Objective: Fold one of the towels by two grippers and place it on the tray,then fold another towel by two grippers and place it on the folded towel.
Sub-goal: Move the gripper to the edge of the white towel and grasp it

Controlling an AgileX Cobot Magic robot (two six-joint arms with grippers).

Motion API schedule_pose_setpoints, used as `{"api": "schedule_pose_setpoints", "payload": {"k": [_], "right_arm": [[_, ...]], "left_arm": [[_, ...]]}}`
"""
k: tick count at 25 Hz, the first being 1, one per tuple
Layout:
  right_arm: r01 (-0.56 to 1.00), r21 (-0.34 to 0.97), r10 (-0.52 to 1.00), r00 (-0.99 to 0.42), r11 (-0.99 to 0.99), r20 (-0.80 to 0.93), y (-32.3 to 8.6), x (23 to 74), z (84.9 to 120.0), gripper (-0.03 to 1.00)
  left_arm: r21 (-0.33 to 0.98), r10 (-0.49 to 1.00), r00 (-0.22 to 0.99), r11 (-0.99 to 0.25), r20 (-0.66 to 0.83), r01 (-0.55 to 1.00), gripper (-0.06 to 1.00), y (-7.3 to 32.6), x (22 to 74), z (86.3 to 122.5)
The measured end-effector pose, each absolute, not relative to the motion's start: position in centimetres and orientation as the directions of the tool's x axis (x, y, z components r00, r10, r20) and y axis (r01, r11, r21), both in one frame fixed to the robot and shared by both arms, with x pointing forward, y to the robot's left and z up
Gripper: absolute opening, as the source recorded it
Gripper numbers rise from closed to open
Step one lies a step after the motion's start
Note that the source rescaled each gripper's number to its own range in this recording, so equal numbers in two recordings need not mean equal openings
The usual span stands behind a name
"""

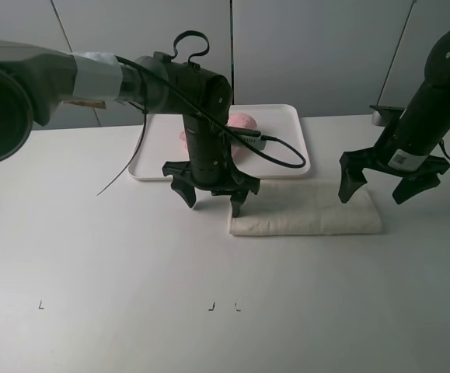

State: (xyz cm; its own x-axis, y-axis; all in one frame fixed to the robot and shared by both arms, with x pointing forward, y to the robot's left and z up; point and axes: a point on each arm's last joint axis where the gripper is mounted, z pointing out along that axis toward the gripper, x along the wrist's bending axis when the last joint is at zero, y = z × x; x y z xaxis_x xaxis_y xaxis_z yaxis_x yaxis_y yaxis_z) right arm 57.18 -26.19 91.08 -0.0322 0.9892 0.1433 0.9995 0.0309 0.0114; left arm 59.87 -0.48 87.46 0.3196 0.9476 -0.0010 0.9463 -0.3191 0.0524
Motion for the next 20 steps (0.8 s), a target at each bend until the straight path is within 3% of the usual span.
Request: {"api": "schedule_pose_setpoints", "payload": {"k": [13,20], "right_arm": [[1.000,0.009,0.989,-0.030,0.029,0.145,-26.2,57.2,90.9,1.00],[0.999,-0.036,0.991,-0.036,0.041,0.126,-26.3,57.4,88.8,1.00]], "left_arm": [[0.045,0.942,0.336,-0.336,-0.007,0.941,1.00,-0.5,59.8,87.5],[0.048,0.940,0.342,-0.342,0.001,0.938,1.00,-0.5,59.8,87.5]]}}
